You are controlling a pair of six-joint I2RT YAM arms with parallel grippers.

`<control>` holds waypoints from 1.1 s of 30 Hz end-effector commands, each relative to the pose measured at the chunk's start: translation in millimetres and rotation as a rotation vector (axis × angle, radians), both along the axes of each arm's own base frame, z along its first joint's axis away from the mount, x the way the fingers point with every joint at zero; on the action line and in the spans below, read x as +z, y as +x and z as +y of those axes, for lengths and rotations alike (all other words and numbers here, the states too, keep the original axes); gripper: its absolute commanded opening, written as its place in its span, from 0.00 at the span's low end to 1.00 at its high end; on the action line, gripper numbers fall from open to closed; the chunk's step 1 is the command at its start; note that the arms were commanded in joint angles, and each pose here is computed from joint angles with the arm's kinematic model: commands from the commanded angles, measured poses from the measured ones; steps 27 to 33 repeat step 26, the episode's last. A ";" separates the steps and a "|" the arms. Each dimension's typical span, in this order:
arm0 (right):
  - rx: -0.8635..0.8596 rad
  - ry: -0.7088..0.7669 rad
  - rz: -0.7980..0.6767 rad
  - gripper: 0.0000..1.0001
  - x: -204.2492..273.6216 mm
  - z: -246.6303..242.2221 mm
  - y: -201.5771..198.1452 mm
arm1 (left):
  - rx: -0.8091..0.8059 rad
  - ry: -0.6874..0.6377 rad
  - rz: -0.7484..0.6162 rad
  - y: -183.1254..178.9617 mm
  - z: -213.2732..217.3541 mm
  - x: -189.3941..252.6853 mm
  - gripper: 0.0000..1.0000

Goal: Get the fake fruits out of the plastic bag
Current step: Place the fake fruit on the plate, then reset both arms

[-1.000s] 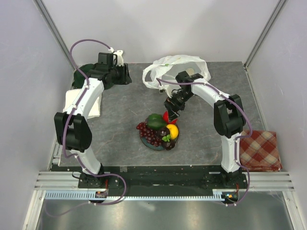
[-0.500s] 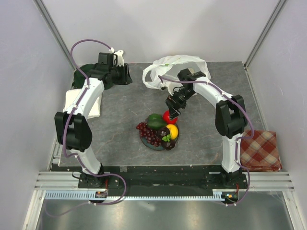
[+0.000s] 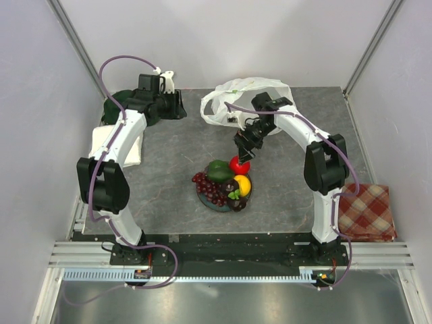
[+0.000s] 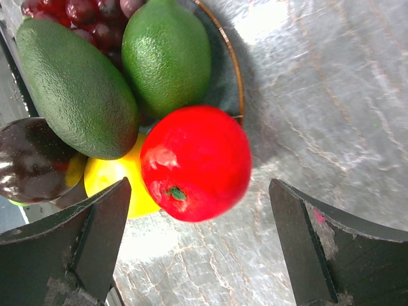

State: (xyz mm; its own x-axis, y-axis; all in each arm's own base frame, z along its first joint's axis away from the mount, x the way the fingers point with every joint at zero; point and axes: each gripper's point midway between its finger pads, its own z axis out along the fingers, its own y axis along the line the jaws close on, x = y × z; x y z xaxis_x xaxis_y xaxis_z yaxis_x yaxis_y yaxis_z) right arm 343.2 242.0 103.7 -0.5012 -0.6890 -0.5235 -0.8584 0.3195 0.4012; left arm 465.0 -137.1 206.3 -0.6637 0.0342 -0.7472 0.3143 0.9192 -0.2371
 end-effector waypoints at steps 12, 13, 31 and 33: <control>-0.368 -0.012 -0.335 0.98 106.5 -38.0 73.8 | 0.009 0.031 -0.119 1.3 9.2 40.1 0.99; -0.419 0.011 -0.428 0.98 128.1 -40.7 85.5 | 0.010 0.034 -0.126 -0.8 10.2 43.0 0.99; -0.563 -0.004 -0.590 0.98 166.1 -70.1 74.3 | 0.033 0.059 -0.197 -26.7 23.2 71.2 0.99; -0.563 -0.004 -0.590 0.98 166.1 -70.1 74.3 | 0.033 0.059 -0.197 -26.7 23.2 71.2 0.99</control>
